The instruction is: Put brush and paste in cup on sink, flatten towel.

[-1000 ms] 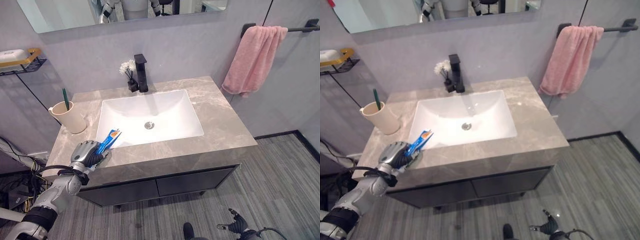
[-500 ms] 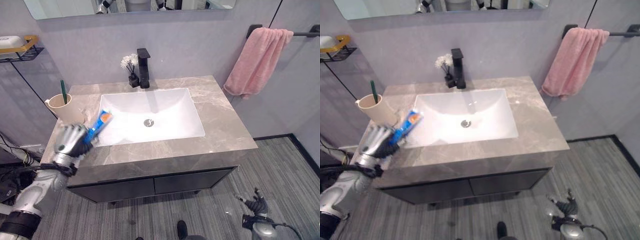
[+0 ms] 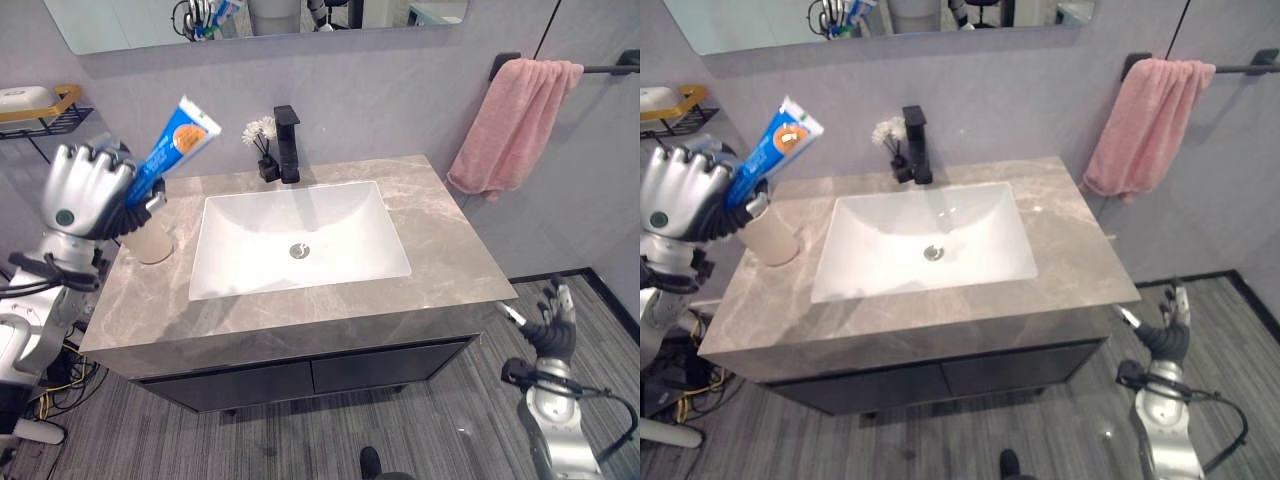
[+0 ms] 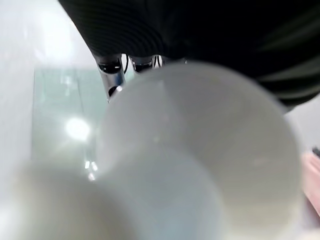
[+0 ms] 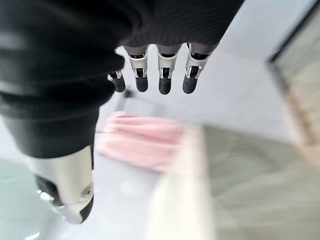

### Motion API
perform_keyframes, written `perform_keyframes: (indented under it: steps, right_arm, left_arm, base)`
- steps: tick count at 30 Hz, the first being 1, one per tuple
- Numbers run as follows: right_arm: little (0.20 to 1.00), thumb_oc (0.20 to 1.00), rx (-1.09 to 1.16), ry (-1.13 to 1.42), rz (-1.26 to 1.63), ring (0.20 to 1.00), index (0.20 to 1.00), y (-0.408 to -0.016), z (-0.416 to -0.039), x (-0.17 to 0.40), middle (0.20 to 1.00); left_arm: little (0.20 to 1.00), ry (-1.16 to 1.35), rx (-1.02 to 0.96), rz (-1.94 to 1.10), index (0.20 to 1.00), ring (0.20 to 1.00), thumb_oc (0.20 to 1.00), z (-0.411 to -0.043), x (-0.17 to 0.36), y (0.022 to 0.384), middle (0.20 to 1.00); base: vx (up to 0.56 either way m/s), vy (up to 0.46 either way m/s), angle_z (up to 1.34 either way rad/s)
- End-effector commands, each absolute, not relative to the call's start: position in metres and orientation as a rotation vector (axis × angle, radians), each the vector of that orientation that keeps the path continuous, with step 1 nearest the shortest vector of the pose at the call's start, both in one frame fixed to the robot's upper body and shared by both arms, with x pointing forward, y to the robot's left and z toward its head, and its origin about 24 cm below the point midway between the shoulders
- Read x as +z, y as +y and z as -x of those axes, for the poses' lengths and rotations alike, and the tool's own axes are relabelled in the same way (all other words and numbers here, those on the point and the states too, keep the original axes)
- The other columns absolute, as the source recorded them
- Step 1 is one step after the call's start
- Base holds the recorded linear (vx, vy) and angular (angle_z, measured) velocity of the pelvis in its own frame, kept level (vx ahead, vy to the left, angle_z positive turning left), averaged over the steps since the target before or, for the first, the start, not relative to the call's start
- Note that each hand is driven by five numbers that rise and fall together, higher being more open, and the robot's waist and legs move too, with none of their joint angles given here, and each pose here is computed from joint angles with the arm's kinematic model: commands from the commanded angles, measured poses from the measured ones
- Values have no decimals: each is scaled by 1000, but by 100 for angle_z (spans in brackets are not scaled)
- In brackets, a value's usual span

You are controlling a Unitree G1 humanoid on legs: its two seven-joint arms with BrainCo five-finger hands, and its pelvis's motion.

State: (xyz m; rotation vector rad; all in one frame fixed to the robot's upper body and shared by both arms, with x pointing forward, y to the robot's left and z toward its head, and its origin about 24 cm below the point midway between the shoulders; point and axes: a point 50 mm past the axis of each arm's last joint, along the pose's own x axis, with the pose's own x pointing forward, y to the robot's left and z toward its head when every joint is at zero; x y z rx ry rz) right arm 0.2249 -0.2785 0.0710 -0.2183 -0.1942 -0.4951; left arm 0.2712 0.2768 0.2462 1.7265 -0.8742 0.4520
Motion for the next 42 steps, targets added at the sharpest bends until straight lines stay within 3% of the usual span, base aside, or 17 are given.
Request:
perform_keyframes:
  steps: [1, 6, 7, 8, 9, 15, 20, 28, 42]
  right_arm:
    - [1000, 1000, -287, -522, 133, 1000, 1000, -253, -254, 139, 1000]
    - [1000, 1000, -78, -594, -231, 1000, 1000, -212, -285, 164, 1000]
    - [1000, 1000, 27, -623, -456, 1000, 1000, -190, -292, 175, 1000]
    - [1000, 1000, 28, -624, -459, 1000, 1000, -190, -292, 175, 1000]
    - [1000, 1000, 126, -631, -639, 1000, 1000, -166, -298, 186, 1000]
    - [1000, 1000, 319, -671, -772, 1000, 1000, -134, -300, 214, 1000]
    - [1000, 1000, 475, -685, -798, 1000, 1000, -113, -297, 230, 1000]
    - [1000, 1000, 799, -650, -607, 1000, 1000, -60, -293, 257, 1000]
    - [1000, 1000, 848, -637, -610, 1000, 1000, -31, -301, 272, 1000]
  left_arm:
    - [200, -1095, 572, -1760, 200, 200, 200, -273, 307, 262, 200]
    - [200, -1163, 531, -1714, 200, 200, 200, -287, 322, 240, 200]
    - [200, -1201, 527, -1687, 200, 200, 200, -288, 329, 230, 200]
    - [200, -1203, 526, -1688, 200, 200, 200, -289, 330, 230, 200]
    - [200, -1237, 517, -1662, 200, 200, 200, -290, 335, 220, 200]
    - [200, -1323, 516, -1659, 200, 200, 200, -287, 353, 205, 200]
    - [200, -1363, 506, -1677, 200, 200, 200, -285, 361, 198, 200]
    - [200, -1336, 484, -1753, 200, 200, 200, -289, 363, 201, 200]
    - [200, -1268, 403, -1808, 200, 200, 200, -307, 353, 196, 200]
  base:
    - [39, 3, 0]
    - [-8, 1, 1]
    - [0, 0, 0]
    - [0, 0, 0]
    - [0, 0, 0]
    - [0, 0, 0]
    - [12, -3, 1]
    - [8, 0, 0]
    - [7, 4, 1]
